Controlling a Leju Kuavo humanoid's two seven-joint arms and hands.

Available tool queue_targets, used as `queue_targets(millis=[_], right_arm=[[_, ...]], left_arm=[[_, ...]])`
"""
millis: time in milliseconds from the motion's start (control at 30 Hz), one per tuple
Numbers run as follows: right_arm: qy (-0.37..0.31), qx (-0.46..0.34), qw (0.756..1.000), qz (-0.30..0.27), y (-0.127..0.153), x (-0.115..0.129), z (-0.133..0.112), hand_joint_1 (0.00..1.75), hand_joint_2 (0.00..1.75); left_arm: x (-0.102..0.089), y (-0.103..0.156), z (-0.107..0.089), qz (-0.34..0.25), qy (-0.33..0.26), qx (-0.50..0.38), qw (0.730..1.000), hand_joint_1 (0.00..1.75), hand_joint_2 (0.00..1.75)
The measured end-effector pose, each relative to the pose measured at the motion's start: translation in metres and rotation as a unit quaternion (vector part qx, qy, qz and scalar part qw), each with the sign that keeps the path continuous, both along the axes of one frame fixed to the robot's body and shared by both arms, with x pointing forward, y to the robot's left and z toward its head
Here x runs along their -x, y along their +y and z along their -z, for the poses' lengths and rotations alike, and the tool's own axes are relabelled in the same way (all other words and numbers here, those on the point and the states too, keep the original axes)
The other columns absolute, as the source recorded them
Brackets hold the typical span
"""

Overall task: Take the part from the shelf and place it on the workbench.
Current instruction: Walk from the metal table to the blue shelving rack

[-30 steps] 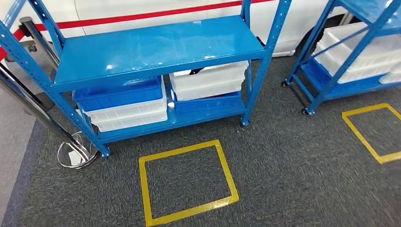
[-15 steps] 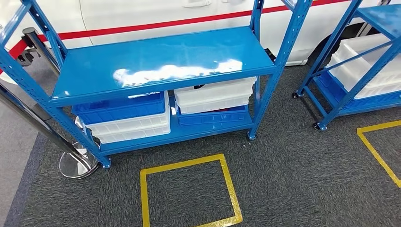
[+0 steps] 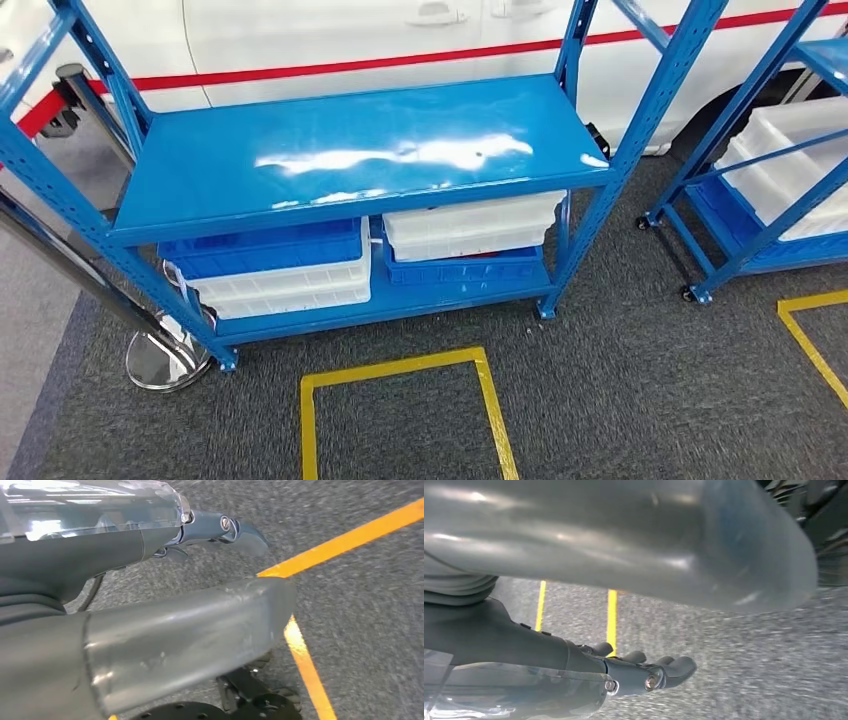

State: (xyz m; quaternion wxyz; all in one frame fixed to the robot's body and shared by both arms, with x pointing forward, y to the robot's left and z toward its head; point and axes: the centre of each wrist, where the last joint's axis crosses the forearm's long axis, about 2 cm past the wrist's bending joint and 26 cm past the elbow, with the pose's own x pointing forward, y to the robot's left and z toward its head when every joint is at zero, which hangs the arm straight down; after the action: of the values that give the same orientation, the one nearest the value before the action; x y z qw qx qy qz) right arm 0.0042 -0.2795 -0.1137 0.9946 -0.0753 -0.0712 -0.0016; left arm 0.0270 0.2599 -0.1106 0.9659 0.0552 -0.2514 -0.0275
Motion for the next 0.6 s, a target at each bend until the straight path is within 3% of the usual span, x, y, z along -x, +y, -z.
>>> queue_targets(millis=[600], right_arm=[[-0.003, -0.003, 1.000, 0.000, 0.0028, -0.0025, -0.0002, 0.00, 0.00]], left_arm=[[0.0003, 0.0035, 0.0003, 0.000, 0.001, -0.006, 1.000, 0.00, 0.00]])
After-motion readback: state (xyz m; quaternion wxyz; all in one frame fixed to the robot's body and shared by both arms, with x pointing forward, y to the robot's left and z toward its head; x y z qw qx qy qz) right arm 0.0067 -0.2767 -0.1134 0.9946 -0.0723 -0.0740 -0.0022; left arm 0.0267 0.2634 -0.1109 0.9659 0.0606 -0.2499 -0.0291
